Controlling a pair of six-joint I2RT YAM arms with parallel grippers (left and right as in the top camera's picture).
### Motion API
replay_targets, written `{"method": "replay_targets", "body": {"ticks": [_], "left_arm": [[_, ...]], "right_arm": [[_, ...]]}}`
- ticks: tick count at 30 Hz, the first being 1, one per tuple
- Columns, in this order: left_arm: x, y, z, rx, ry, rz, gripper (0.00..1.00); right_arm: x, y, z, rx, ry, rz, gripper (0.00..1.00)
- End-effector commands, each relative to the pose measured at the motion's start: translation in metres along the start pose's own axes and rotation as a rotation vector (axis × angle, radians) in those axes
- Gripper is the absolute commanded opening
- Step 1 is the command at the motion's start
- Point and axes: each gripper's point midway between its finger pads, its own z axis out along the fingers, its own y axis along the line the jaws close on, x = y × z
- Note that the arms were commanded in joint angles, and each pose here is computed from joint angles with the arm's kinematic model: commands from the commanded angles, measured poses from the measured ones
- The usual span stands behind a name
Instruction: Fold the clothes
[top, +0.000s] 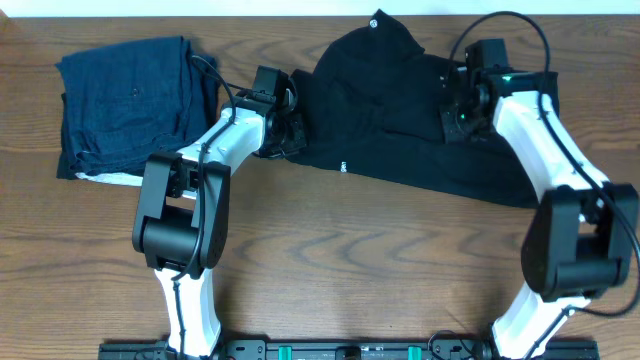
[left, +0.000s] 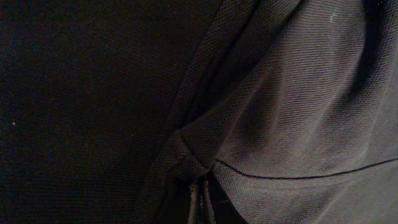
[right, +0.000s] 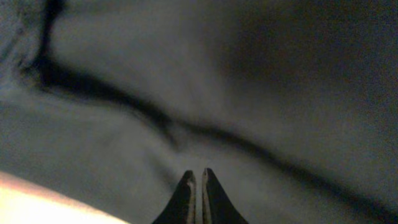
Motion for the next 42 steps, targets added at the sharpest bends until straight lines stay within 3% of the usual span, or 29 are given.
{"method": "replay_targets", "body": {"ticks": [1,5,16,26,36,42], "left_arm": [[0.01,0.014,0.015,-0.036,0.04,-0.019,0.07],[0.01,0.014,0.015,-0.036,0.04,-0.019,0.07],[0.01,0.014,0.015,-0.036,0.04,-0.019,0.07],[0.01,0.014,0.015,-0.036,0.04,-0.019,0.07],[0.011,0.015,0.015,-0.037,0.043,-0.02,0.07],[0.013,0.016,0.015,-0.042,0.053,-0.023,0.07]], "right_arm": [[0.023,-0.014,-0.004,0.037,0.085,0.126,0.01],[0.054,-0.05,-0.002,0.199,0.174,0.246,0.01],[0.101,-0.094,0.021,0.228,0.244,0.45,0.01],[0.103,-0.118,0.048,0.246,0.143,0.491,0.01],[0.065,-0.153,0.046,0.371,-0.057,0.497,0.02],[0.053,-0.164,0.043,0.394,-0.121,0.513,0.07]]}}
